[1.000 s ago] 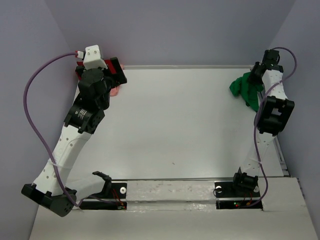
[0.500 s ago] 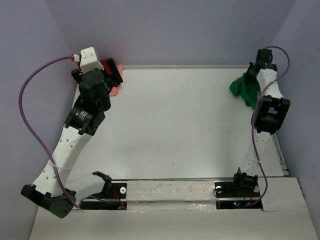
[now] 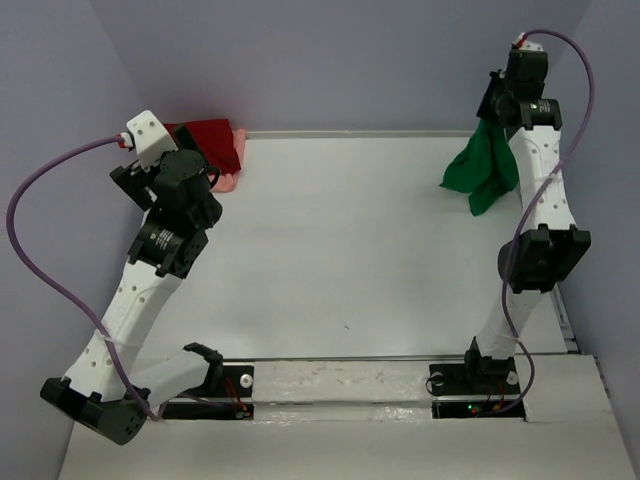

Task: Fold and stack the t-shirts
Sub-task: Grab crumpled tshirt from the corner of the board with the right arm, then move the tshirt to the center of the board

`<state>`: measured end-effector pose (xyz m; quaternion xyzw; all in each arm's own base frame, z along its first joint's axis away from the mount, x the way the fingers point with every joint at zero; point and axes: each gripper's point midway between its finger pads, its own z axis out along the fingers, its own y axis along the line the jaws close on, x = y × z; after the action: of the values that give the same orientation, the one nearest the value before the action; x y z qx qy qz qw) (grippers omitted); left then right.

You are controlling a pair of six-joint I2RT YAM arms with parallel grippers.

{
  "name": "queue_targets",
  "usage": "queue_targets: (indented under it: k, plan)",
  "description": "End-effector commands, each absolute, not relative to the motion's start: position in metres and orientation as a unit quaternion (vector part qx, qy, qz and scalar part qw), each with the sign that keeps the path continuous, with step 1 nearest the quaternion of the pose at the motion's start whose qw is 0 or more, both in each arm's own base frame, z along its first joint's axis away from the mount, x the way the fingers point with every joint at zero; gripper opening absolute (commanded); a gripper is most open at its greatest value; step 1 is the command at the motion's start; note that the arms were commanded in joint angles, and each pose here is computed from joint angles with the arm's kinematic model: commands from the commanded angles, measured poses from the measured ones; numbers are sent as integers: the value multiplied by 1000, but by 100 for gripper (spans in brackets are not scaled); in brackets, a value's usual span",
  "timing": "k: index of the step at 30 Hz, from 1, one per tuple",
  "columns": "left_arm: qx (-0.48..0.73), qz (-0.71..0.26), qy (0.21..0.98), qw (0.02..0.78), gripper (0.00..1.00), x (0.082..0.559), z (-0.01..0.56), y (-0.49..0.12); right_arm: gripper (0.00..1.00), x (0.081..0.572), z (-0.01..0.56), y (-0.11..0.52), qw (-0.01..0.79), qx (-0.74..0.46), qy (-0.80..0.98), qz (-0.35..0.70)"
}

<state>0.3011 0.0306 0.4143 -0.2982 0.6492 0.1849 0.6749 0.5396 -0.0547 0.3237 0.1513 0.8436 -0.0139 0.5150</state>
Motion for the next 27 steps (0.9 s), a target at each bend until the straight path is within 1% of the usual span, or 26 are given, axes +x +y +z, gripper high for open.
queue_targets:
  k: [1, 3, 4, 6, 8, 9, 10, 11, 12, 13, 14, 15, 17, 18, 21, 24, 27]
  plan:
    - [-332, 205, 626, 675, 99, 298, 416, 39, 0, 498, 410, 52, 582, 54, 811, -16]
    - [-322, 192, 632, 679, 99, 302, 414, 35, 0, 472, 442, 69, 608, 39, 792, -38]
    - [-320, 189, 633, 679, 99, 303, 412, 33, 0, 458, 453, 100, 617, 14, 787, -25]
    - [-315, 183, 638, 678, 99, 307, 408, 30, 0, 429, 490, 117, 643, 3, 766, -19]
    - [-310, 183, 643, 676, 99, 310, 404, 27, 0, 402, 514, 141, 665, -17, 747, -18]
    - [-307, 186, 648, 672, 99, 312, 401, 26, 0, 376, 532, 175, 681, -48, 731, 2]
    - [-312, 184, 647, 671, 99, 313, 400, 26, 0, 365, 540, 182, 691, -65, 720, -22]
    - [-310, 185, 650, 669, 99, 313, 398, 26, 0, 355, 545, 177, 695, -43, 714, -69]
    - [-314, 182, 649, 669, 99, 313, 398, 26, 0, 337, 556, 201, 709, -55, 700, -62]
    - [-316, 176, 648, 671, 99, 313, 398, 25, 0, 332, 563, 200, 715, -50, 689, -104]
    - [-314, 175, 650, 670, 99, 314, 397, 24, 0, 325, 560, 208, 710, -71, 690, -119]
    - [-315, 173, 649, 671, 99, 314, 398, 24, 0, 320, 568, 215, 722, -63, 680, -111]
    - [-316, 171, 649, 671, 99, 312, 397, 24, 0, 317, 570, 222, 724, -64, 675, -127]
    - [-319, 172, 647, 671, 99, 311, 397, 25, 0, 311, 572, 223, 721, -71, 673, -147]
    - [-320, 176, 646, 671, 99, 309, 398, 26, 0, 317, 582, 210, 722, -53, 660, -200]
    - [-318, 171, 646, 673, 99, 308, 399, 24, 0, 343, 569, 185, 703, -26, 659, -265]
    - [-313, 165, 647, 675, 99, 306, 402, 22, 0, 363, 545, 176, 690, -27, 666, -280]
